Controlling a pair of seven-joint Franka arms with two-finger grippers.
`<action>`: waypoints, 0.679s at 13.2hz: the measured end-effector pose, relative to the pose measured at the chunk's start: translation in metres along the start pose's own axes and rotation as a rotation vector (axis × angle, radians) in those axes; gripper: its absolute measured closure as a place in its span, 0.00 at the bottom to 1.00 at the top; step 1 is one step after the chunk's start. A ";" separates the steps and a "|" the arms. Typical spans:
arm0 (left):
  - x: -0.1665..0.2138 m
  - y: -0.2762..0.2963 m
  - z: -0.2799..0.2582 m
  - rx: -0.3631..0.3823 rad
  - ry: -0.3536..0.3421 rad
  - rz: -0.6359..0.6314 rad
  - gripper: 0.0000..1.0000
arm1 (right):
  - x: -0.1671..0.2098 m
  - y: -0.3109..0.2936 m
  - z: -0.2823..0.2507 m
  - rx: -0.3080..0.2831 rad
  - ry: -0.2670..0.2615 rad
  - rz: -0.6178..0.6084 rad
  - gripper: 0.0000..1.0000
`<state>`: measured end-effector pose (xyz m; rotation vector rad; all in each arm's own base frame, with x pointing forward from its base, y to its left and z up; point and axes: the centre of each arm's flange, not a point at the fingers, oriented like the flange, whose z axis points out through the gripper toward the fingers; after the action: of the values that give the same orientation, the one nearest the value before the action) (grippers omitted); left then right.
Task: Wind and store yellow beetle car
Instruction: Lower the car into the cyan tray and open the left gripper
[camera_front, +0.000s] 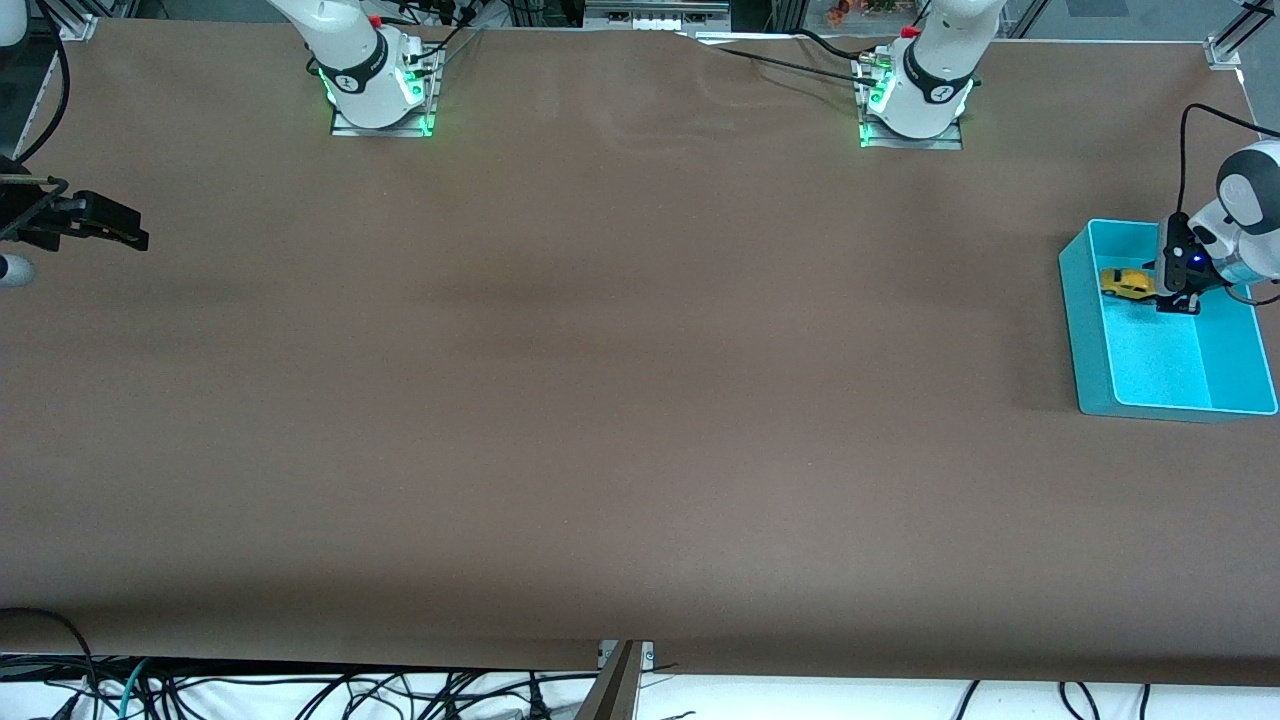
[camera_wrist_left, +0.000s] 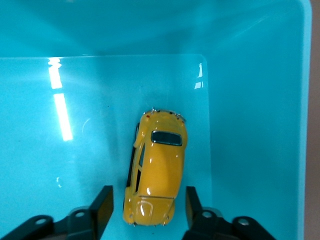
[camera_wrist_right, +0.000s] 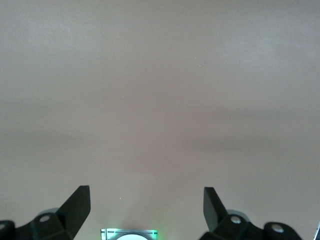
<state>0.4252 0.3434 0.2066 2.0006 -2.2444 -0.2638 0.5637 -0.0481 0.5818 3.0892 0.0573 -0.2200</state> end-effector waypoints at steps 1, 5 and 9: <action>-0.003 0.000 -0.003 0.005 -0.004 -0.004 0.20 | 0.000 0.000 0.000 0.000 0.000 0.000 0.00; -0.021 0.001 -0.043 0.019 -0.029 -0.034 0.00 | 0.000 0.000 0.000 0.000 0.000 0.000 0.00; -0.002 -0.039 -0.165 -0.020 -0.005 -0.005 0.00 | 0.000 0.000 0.000 0.000 0.000 0.000 0.00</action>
<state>0.4977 0.3331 0.3592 1.9975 -2.2313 -0.2912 0.5637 -0.0481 0.5818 3.0892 0.0572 -0.2200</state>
